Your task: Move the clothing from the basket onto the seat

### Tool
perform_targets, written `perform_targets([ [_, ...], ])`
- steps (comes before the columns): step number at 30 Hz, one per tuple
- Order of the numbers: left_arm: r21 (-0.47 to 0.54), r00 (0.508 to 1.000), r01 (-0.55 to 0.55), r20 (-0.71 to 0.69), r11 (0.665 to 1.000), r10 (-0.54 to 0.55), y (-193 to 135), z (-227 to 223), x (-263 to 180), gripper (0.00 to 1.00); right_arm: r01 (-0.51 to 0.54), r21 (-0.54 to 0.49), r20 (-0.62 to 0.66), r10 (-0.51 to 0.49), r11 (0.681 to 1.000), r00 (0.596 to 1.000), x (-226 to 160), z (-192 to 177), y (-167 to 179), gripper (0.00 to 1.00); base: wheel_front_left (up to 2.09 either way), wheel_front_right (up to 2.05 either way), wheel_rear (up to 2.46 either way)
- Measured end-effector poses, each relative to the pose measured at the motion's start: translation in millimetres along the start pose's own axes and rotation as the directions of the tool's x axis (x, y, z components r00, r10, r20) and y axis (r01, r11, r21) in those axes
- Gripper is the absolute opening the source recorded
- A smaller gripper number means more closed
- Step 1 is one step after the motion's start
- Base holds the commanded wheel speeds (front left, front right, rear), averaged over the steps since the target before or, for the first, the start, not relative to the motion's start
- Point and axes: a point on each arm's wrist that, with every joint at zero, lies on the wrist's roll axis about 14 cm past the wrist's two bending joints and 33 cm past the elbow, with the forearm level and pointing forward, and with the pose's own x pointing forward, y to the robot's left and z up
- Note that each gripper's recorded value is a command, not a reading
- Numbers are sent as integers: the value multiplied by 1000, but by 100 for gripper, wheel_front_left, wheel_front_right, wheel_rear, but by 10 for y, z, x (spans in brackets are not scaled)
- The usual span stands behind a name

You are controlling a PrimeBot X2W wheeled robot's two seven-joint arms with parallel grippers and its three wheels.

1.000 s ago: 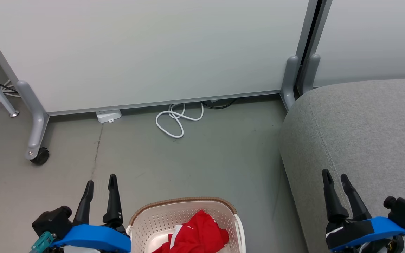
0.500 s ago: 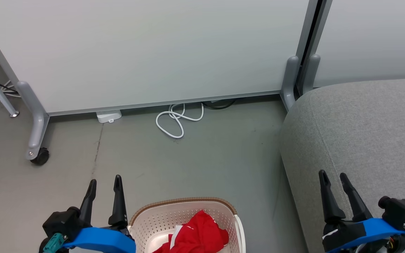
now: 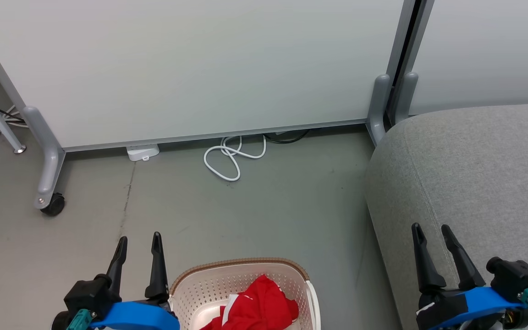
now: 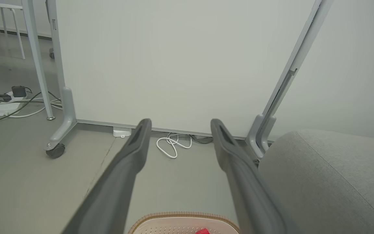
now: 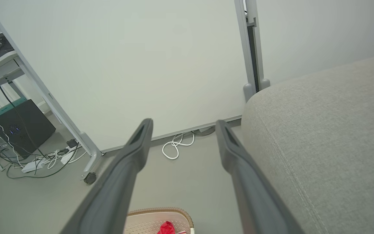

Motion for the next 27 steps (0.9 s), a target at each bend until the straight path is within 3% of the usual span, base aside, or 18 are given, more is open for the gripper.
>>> perform_targets([
  [27, 182, 998, 54, 24, 982, -59, -108, -4, -39, 100, -55, -182, 2, 56, 982, 998, -23, -14, 115, 100, 0, 0, 0],
])
